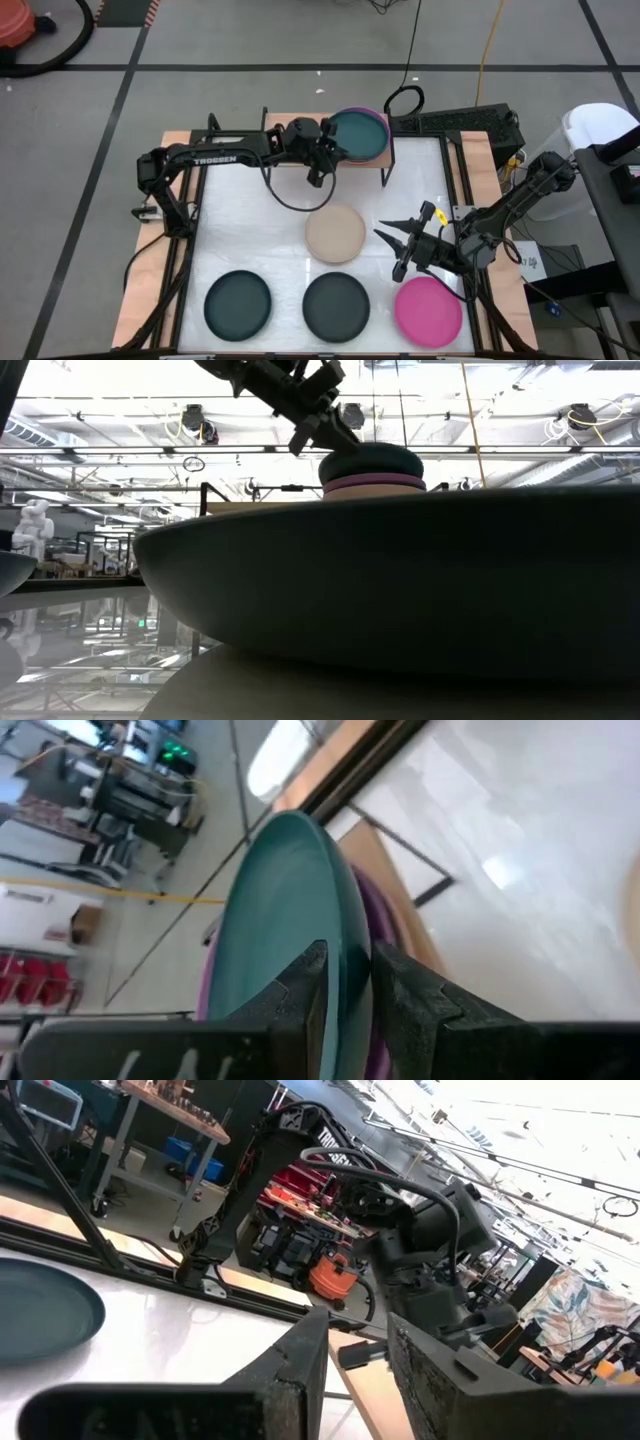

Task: Place and stack plates onto a shelf
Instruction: Stack the dark green plate on top of the purple plate on the shelf, then put the pink plate on the shelf

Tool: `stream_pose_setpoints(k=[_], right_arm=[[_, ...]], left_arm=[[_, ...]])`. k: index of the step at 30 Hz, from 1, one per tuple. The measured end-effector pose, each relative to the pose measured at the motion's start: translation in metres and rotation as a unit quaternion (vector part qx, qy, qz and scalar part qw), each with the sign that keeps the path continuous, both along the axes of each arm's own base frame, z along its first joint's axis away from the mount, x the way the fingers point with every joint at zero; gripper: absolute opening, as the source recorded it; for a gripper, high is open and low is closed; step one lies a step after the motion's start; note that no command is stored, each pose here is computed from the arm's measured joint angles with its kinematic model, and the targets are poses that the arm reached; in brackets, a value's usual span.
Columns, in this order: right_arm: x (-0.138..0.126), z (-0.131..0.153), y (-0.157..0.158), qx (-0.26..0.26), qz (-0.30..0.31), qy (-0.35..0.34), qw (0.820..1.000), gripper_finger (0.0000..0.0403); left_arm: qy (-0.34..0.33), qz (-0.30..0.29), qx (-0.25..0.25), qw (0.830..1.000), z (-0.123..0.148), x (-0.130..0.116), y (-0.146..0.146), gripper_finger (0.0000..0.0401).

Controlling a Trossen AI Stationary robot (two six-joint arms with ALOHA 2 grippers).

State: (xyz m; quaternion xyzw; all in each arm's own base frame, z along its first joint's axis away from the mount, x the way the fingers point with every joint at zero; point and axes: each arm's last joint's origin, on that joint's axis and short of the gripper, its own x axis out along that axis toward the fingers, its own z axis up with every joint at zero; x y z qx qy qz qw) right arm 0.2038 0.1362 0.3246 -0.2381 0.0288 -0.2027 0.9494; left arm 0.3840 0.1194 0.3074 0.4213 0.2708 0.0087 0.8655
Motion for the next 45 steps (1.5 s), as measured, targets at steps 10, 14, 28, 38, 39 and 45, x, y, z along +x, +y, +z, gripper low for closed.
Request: stream_pose_setpoints(k=[10,14,28,38,39,45], right_arm=[[0.002,0.0,-0.002,0.0,-0.006,0.0,1.0,0.0089],[0.003,0.0,-0.005,0.0,-0.011,0.0,1.0,0.0089],[0.005,0.0,-0.007,0.001,-0.016,0.0,1.0,0.0089],[0.004,-0.009,-0.007,-0.009,-0.018,0.011,1.0,0.0089],[0.004,-0.01,-0.008,-0.009,-0.018,0.011,1.0,0.0089],[0.004,-0.01,-0.009,-0.003,-0.03,0.005,1.0,0.0089]], left_arm=[[-0.025,0.046,-0.048,0.997,0.0,-0.005,0.021,0.0088],[-0.017,0.052,-0.061,0.997,-0.002,-0.007,0.024,0.0088],[0.003,0.077,-0.054,0.996,-0.005,-0.005,0.013,0.0089],[-0.072,0.147,0.029,0.986,0.054,-0.028,-0.035,0.0088],[-0.083,0.146,0.032,0.985,0.062,-0.033,-0.041,0.0088],[-0.137,0.15,0.006,0.979,0.105,-0.076,-0.074,0.0105]])
